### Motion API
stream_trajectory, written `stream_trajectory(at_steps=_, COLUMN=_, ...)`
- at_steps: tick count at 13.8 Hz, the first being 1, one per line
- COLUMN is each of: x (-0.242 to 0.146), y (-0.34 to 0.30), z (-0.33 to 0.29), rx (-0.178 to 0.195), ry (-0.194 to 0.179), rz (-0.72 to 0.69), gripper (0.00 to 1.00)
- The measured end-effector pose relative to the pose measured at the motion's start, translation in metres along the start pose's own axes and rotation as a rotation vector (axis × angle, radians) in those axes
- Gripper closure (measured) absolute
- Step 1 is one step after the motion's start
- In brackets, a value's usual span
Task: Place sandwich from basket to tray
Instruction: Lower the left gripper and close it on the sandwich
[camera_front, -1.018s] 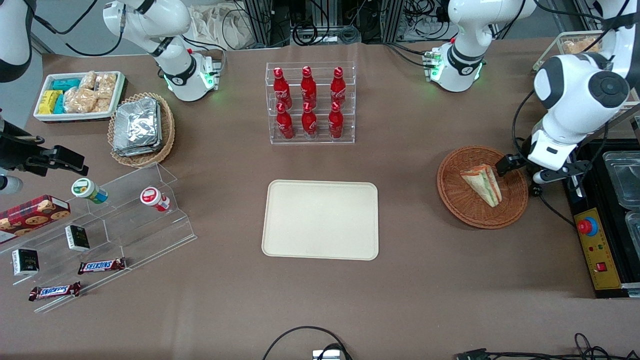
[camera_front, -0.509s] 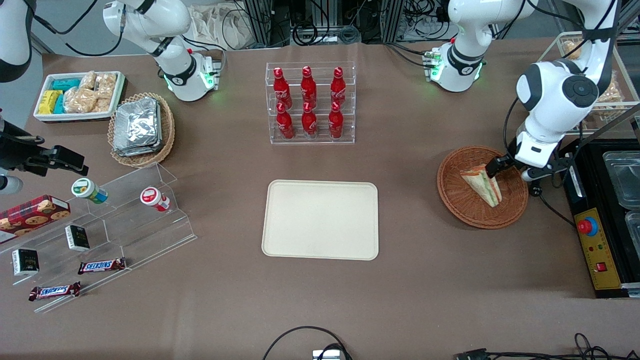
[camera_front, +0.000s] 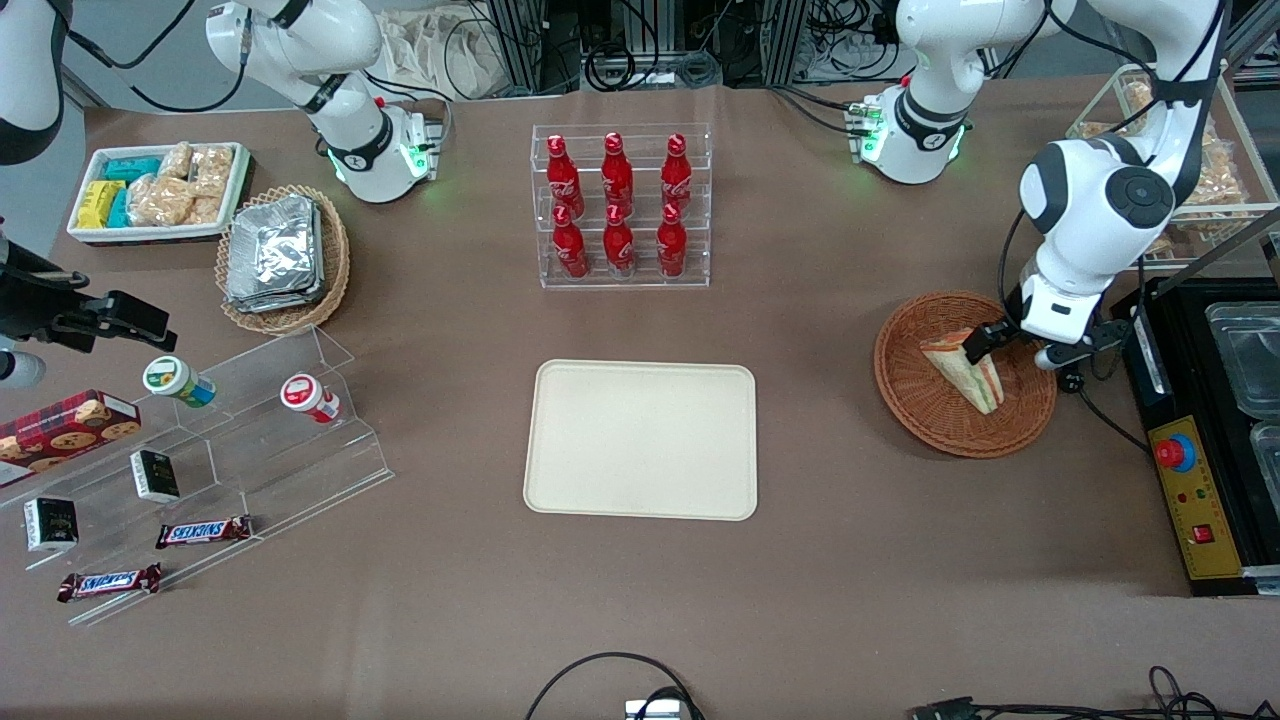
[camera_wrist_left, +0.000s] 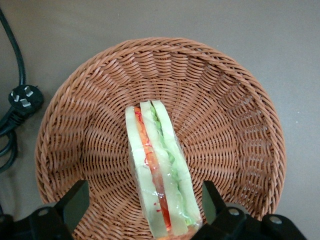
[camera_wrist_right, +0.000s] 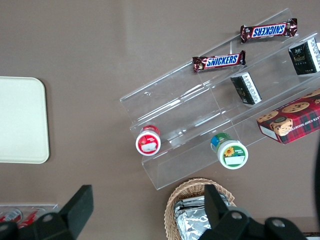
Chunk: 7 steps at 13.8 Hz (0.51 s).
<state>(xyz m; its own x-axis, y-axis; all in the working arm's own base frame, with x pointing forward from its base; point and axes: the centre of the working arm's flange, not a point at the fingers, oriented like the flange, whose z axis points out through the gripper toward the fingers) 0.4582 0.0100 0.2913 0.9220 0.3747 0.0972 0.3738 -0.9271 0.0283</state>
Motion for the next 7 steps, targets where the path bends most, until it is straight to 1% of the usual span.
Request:
stream_trajectory(at_steps=2, x=0.0, y=0.004, z=0.005, rx=-0.006, ry=0.01, rz=-0.026, gripper=0.0)
stream_trajectory(at_steps=7, x=-0.003, y=0.013, z=0.021, rx=-0.013, ry=0.013, rz=-0.07, gripper=0.0)
